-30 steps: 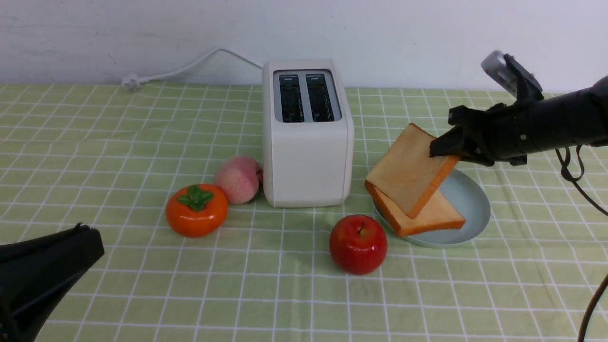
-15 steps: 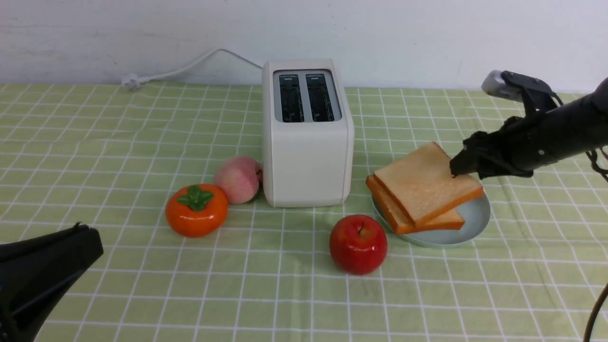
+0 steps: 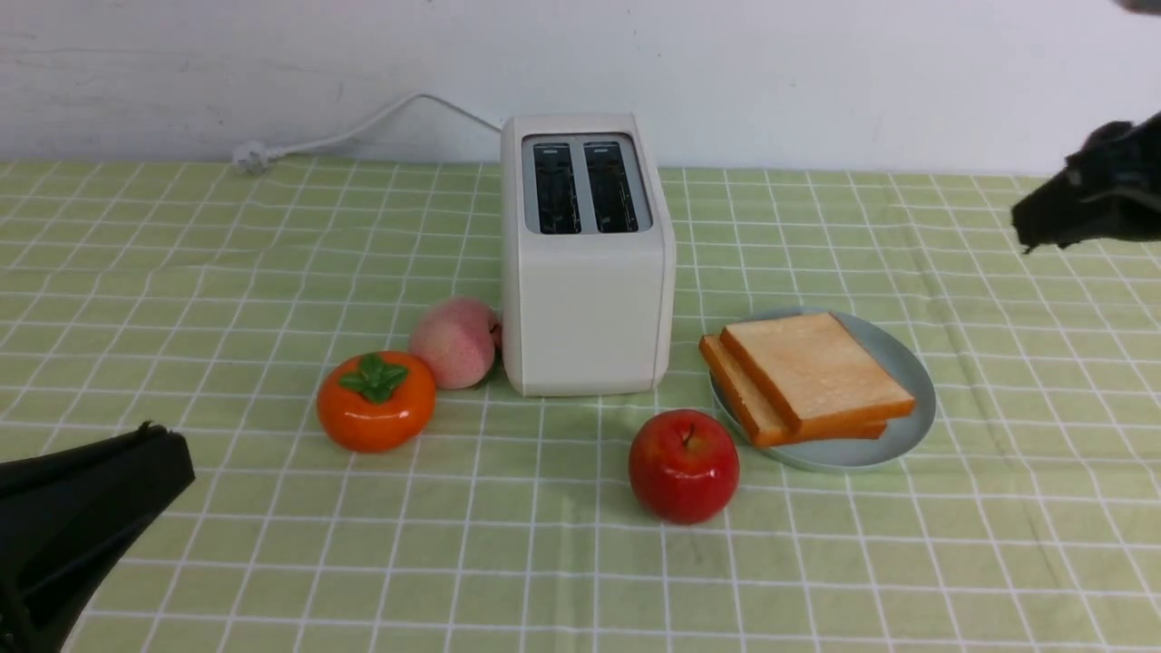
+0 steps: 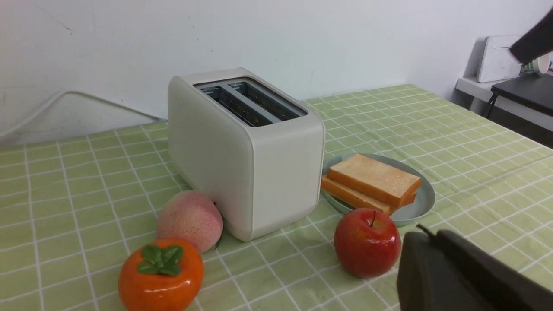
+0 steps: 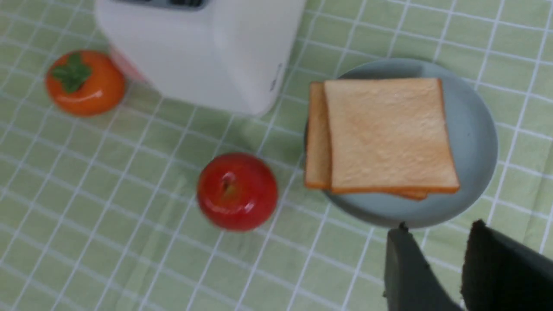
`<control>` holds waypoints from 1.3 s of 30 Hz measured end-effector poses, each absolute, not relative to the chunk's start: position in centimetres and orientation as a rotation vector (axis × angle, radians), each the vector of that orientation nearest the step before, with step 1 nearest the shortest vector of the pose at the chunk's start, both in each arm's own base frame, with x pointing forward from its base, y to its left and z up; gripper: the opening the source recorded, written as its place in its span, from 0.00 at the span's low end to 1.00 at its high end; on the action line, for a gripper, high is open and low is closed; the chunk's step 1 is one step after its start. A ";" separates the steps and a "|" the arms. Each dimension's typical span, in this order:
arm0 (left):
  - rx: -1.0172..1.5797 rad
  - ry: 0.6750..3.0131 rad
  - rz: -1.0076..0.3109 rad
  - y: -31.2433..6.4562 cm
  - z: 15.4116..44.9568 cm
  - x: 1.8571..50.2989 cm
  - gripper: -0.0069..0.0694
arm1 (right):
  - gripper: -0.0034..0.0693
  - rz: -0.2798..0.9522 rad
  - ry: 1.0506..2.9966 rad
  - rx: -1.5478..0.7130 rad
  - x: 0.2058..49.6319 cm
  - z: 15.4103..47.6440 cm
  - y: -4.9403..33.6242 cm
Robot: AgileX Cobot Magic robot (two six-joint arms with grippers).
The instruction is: Take toasted bread from bread machine on green coffee tablecloth place on plate.
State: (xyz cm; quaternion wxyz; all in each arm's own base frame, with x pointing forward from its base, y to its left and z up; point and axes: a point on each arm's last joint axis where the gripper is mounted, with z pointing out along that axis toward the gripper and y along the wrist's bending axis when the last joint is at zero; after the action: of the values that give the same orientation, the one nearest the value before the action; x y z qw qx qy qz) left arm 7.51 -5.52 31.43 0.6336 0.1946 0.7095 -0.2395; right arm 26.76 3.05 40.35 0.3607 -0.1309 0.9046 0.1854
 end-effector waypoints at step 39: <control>0.238 1.759 -0.491 -1.7 24.7 5.8 0.12 | 0.07 0.351 1.849 -0.004 4.5 30.1 2.4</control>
State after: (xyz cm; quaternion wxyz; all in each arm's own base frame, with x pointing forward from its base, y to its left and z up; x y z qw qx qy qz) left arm 5.79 -1.73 24.74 0.6053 0.1031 0.7602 -0.2123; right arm 4.55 2.36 30.12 0.5887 -0.0017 0.7941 0.1509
